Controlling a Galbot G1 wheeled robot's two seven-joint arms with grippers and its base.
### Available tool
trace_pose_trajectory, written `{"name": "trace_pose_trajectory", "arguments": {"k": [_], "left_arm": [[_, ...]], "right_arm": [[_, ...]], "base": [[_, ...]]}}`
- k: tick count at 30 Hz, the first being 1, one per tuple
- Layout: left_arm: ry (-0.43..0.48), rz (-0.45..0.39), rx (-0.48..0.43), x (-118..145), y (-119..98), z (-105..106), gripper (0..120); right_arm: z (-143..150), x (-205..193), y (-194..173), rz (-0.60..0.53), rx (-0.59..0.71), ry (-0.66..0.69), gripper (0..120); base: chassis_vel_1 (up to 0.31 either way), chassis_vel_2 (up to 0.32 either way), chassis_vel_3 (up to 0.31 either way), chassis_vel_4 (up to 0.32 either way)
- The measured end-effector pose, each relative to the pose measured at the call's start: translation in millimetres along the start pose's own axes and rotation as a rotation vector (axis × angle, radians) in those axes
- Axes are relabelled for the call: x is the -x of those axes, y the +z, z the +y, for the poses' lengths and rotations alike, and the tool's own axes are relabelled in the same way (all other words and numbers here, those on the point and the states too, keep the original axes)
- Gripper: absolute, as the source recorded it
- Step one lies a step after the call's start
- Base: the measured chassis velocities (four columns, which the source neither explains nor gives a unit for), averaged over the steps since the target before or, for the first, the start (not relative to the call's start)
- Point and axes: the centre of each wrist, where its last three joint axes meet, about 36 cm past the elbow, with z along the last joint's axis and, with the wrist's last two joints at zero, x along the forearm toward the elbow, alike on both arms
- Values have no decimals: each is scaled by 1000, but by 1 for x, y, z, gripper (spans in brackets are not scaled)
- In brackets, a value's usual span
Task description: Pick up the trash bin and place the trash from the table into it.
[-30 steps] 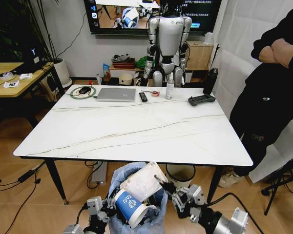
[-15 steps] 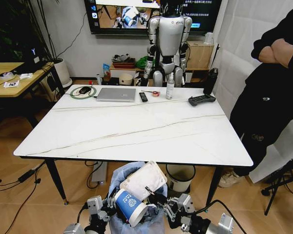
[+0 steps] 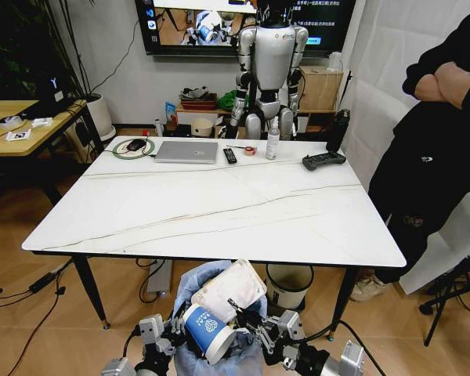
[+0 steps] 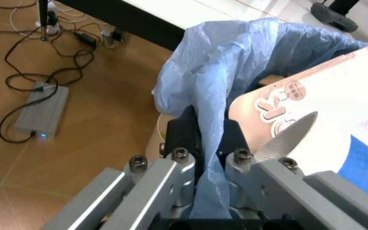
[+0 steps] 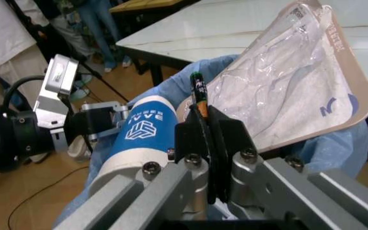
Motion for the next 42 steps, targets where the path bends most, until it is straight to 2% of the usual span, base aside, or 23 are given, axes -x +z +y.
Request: {"name": "trace_pose_trajectory", "arguments": {"k": [5,6,8,12,13,18,19,22,23,26,31,37,42], "left_arm": [[0,0,-1,0,0,0,0],[0,0,-1,0,0,0,0],[0,0,-1,0,0,0,0],[-1,3,-2,-1,0,0,0],[-1,3,-2,-1,0,0,0],[-1,6,-2,-2,1,0,0],[-1,6,-2,-2,1,0,0],[-1,6,-2,-2,1,0,0],[-1,7,-1,-2,1,0,0],[-1,8,-1,-2,1,0,0],[0,5,-2,-3,0,-1,0],[0,4,-1,-3,0,-1,0],[-1,6,4,-4,1,-1,0]], "right_arm": [[1,-2,0,4,0,6,3],[2,-3,1,10,-2,13,9],[1,-4,2,12,-2,17,12],[1,-4,3,15,-3,30,30],[1,-4,3,15,-3,30,30],[2,-6,5,21,-3,39,50],[2,-6,5,21,-3,39,50],[2,-6,5,23,-2,41,60],[2,-6,5,23,-1,42,70],[2,-6,5,22,-1,45,77],[1,-6,4,22,-5,48,98],[2,-6,3,16,-8,58,100],[-9,-4,-27,-93,-46,208,100]], "base": [[0,0,0,0],[0,0,0,0],[0,0,0,0],[0,0,0,0],[0,0,0,0],[0,0,0,0],[0,0,0,0],[0,0,0,0],[0,0,0,0],[0,0,0,0],[0,0,0,0],[0,0,0,0],[0,0,0,0]]}}
